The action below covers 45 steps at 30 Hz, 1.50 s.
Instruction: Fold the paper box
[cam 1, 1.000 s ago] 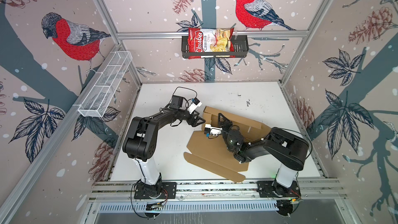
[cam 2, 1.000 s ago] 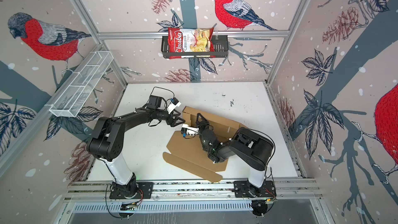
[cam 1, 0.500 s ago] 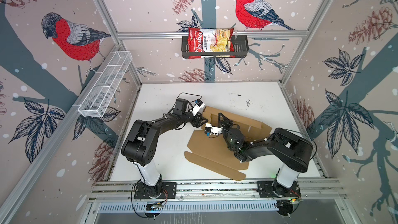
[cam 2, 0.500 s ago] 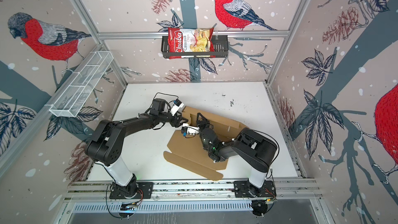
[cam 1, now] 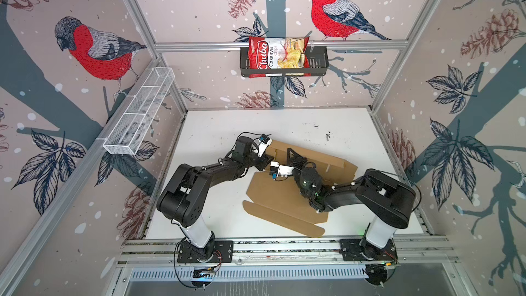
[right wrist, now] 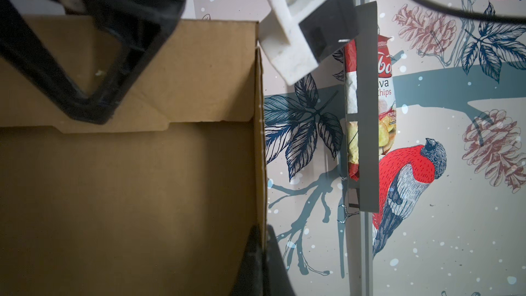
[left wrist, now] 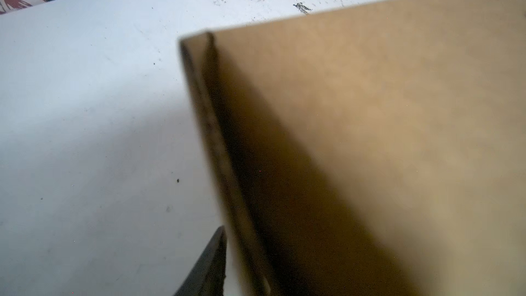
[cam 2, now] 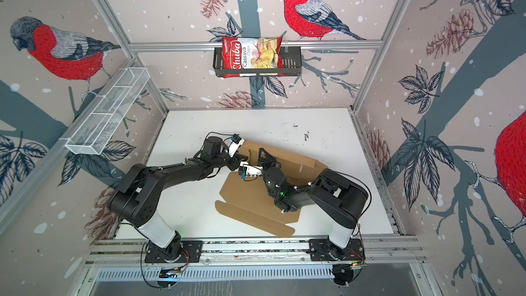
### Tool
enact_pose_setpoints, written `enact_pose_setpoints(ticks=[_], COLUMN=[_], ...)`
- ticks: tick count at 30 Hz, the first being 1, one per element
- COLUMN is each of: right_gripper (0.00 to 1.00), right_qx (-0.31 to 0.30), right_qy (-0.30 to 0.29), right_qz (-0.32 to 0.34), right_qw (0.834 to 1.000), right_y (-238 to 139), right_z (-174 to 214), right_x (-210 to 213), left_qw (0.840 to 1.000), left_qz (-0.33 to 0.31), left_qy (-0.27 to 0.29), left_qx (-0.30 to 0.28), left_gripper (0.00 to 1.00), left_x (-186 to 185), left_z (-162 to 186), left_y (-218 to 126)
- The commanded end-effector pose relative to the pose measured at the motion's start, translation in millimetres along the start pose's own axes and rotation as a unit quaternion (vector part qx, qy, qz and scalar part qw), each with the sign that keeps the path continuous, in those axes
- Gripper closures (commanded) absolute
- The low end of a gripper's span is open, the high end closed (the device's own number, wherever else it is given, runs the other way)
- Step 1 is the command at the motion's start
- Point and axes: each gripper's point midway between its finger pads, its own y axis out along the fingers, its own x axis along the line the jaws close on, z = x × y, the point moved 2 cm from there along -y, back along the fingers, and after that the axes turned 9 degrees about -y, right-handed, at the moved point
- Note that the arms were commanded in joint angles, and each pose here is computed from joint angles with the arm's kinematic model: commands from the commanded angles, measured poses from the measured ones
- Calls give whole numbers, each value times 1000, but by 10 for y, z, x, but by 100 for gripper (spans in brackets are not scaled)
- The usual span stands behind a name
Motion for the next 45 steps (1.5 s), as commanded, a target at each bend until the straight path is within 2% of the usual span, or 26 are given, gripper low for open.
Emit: enact_pose_setpoints(ticks=[1, 9, 14, 22, 28, 32, 37, 45], right_gripper=[100, 97, 97, 100, 100, 100, 88, 62], right_qx=[-2, -20, -24, -19, -20, -16, -21, -49], right_qy=[32, 93, 104, 107, 108, 116, 156, 263], right_qz=[6, -33, -60, -72, -74, -76, -83, -111], right_qw=[999, 995, 993, 991, 991, 990, 984, 957], right_y=[10, 23, 47, 48, 63, 84, 94, 122], right_z=[-11, -39, -77, -46, -46, -26, 11, 45], right_x=[-65, -86, -11, 33, 35, 36, -76, -455], left_qw=[999, 996, 993, 983, 973, 972, 966, 957], left_qz=[-20, -55, -90, -163, -219, -228, -253, -273], left_qy=[8, 11, 10, -10, -5, -23, -22, -2], left_qx=[-45, -70, -77, -79, -72, -57, -59, -103], left_gripper=[63, 80, 91, 88, 90, 91, 95, 99], left_x=[30, 70, 60, 179, 182, 169, 226, 263], left_z=[-195, -216, -246, -204, -158, -122, -137, -241], left_y=[-9, -56, -16, 2, 74, 156, 87, -71])
